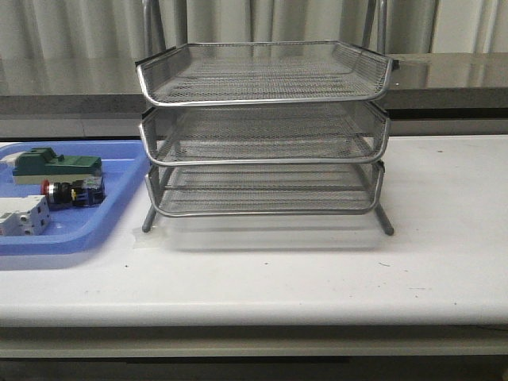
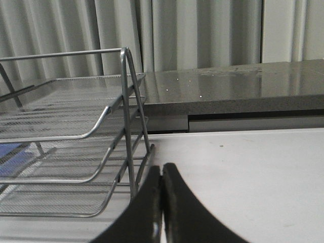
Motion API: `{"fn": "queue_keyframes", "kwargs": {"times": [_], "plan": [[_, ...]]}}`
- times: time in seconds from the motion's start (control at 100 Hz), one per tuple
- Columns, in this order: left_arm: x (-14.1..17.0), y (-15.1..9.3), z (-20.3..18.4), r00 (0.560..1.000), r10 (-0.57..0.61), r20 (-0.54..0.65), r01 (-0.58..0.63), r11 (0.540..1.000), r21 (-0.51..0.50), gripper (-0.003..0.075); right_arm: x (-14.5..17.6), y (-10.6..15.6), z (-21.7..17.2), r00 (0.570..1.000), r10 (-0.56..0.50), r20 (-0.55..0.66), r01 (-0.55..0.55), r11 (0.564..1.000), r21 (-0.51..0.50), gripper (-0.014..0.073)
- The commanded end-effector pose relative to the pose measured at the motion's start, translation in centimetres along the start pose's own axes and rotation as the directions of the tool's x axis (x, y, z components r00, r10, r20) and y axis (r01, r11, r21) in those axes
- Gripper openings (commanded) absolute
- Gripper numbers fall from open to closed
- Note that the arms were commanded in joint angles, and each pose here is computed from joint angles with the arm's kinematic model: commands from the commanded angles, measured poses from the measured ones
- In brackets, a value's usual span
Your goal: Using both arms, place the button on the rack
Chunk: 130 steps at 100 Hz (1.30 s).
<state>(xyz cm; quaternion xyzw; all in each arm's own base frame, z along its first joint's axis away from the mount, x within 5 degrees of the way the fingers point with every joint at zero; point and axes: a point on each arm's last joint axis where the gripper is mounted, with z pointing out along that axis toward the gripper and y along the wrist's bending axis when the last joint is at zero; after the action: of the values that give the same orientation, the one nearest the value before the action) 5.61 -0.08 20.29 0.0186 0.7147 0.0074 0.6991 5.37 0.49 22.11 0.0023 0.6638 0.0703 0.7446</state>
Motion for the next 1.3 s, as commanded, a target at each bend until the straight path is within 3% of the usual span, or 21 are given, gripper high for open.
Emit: {"fn": "queue_keyframes", "kwargs": {"times": [0.0, 0.23, 0.48, 0.66, 0.81, 0.97, 1.11, 1.29], "plan": [[0.7, -0.1, 0.0, 0.998, -0.018, 0.059, 0.018, 1.0, 0.005, -0.002, -3.5, 0.3, -0.4, 0.995, 0.009, 0.1, -0.009, 1.0, -0.007, -0.0069], [0.7, -0.1, 0.0, 0.998, -0.018, 0.059, 0.018, 1.0, 0.005, -0.002, -7.4, 1.0, 0.8, 0.986, 0.01, -0.164, -0.012, 1.0, -0.014, -0.0069], [0.7, -0.1, 0.0, 0.998, -0.018, 0.059, 0.018, 1.0, 0.005, -0.002, -9.1, 1.6, 5.2, 0.886, 0.053, -0.461, -0.062, 0.998, -0.004, -0.0069], [0.7, -0.1, 0.0, 0.998, -0.018, 0.059, 0.018, 1.0, 0.005, -0.002, -8.1, 2.0, 8.3, 0.829, 0.208, -0.52, -0.224, 0.974, 0.033, -0.0069], [0.7, -0.1, 0.0, 0.998, -0.018, 0.059, 0.018, 1.0, 0.005, -0.002, -7.2, 2.5, 10.1, 0.745, 0.383, -0.546, -0.4, 0.912, 0.095, -0.0069], [0.7, -0.1, 0.0, 0.998, -0.018, 0.059, 0.018, 1.0, 0.005, -0.002, -6.1, 2.5, 11.9, 0.672, 0.496, -0.55, -0.495, 0.853, 0.165, -0.0059], [0.7, -0.1, 0.0, 0.998, -0.018, 0.059, 0.018, 1.0, 0.005, -0.002, -4.9, 2.4, 13.3, 0.621, 0.553, -0.555, -0.528, 0.819, 0.225, 0.0048], [0.7, -0.1, 0.0, 0.998, -0.018, 0.059, 0.018, 1.0, 0.005, -0.002, -3.1, 2.3, 14.8, 0.54, 0.615, -0.574, -0.557, 0.773, 0.304, 0.0326]]}}
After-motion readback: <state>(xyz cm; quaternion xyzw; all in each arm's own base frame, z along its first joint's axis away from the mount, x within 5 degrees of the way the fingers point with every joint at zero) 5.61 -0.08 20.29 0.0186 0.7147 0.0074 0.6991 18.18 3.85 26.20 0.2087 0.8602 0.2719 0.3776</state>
